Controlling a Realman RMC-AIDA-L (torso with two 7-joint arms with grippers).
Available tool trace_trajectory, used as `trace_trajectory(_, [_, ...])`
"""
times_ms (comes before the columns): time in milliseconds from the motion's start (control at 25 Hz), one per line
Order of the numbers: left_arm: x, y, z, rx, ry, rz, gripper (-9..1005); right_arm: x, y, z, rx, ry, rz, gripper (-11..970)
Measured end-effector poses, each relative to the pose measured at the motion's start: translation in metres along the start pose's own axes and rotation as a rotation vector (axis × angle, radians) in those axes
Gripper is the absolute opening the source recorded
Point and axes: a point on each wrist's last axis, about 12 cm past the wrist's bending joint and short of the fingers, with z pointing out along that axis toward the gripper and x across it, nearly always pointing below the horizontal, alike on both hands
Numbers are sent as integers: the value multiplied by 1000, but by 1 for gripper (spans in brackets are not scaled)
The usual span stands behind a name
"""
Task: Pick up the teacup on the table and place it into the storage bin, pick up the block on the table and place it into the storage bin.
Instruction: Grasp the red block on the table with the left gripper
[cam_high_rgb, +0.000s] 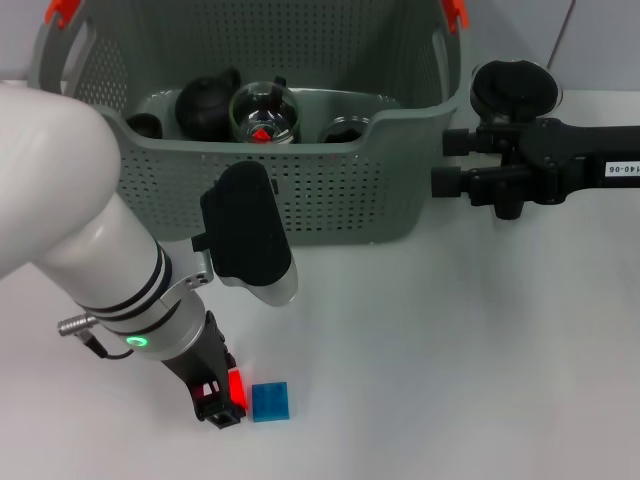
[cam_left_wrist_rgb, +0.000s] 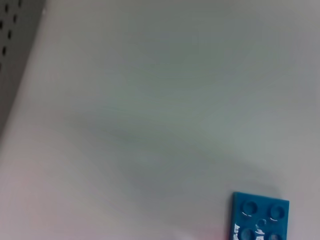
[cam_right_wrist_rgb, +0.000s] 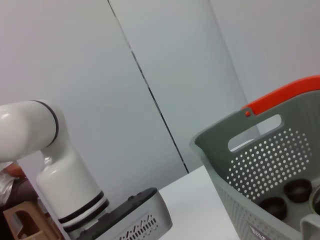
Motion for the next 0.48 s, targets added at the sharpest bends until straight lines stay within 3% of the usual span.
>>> trace_trajectory(80, [0,1,-1,1,2,-2,706,0,0,-1,2,-4,0,925])
trace_trajectory(160, [-1,1,-2,2,4,-7,539,0,0,-1,3,-5,0,926])
trace_trajectory(400, [-2,2,-7,12,12,-12,402,0,0,-1,5,-7,-2,926])
trace_trajectory(480, [-3,3,-9,9,9,-14,407,0,0,-2,6,-8,-4,926])
